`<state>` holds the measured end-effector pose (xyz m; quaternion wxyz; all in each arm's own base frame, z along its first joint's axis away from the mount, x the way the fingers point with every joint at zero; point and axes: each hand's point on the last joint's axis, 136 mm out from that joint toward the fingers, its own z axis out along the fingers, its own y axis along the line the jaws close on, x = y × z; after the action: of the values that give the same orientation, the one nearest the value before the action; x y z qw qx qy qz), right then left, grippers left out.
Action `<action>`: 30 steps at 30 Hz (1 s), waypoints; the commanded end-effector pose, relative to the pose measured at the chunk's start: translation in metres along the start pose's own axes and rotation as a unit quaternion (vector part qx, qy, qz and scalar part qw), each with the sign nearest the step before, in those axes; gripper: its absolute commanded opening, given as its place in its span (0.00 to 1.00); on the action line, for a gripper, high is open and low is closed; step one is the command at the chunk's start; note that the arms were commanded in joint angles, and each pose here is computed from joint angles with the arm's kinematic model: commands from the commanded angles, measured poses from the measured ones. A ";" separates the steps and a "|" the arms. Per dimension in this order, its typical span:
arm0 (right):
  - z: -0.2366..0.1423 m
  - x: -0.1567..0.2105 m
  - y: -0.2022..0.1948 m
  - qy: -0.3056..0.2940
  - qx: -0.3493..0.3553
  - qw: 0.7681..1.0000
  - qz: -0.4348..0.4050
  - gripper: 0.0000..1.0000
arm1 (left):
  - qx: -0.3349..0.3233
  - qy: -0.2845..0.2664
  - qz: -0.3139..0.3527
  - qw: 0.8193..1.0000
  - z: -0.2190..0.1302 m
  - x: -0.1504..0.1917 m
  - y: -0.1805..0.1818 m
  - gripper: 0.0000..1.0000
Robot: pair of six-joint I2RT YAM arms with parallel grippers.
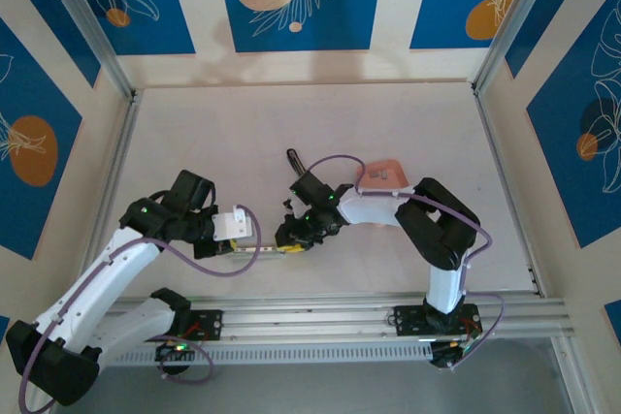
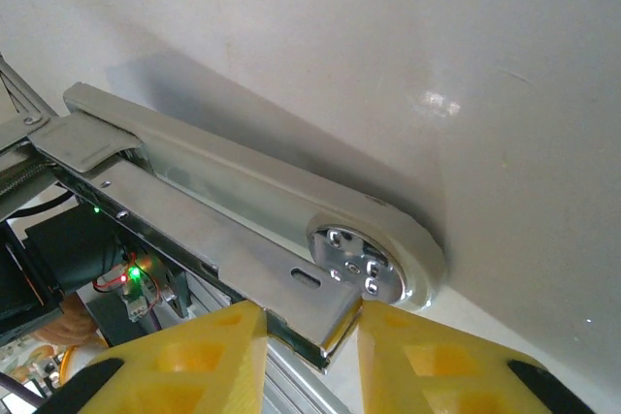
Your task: Load the staples into the stapler
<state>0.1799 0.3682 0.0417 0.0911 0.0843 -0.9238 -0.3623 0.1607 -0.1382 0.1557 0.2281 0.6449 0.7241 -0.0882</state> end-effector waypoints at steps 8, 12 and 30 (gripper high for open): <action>0.004 -0.010 0.001 0.006 -0.025 1.000 -0.002 0.29 | -0.007 -0.056 -0.019 0.998 0.007 -0.033 0.013 0.03; 0.005 -0.013 0.006 0.003 -0.032 0.999 -0.015 0.29 | -0.007 -0.045 -0.025 0.999 0.017 -0.040 0.016 0.03; 0.005 -0.018 0.011 -0.006 -0.056 0.998 -0.035 0.28 | 0.022 -0.028 0.004 0.999 0.081 -0.086 0.009 0.02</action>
<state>0.1900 0.3728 0.0416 0.0936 0.0912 -0.9106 -0.3921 0.1829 -0.2013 0.1038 0.1673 0.6477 0.7402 -0.0684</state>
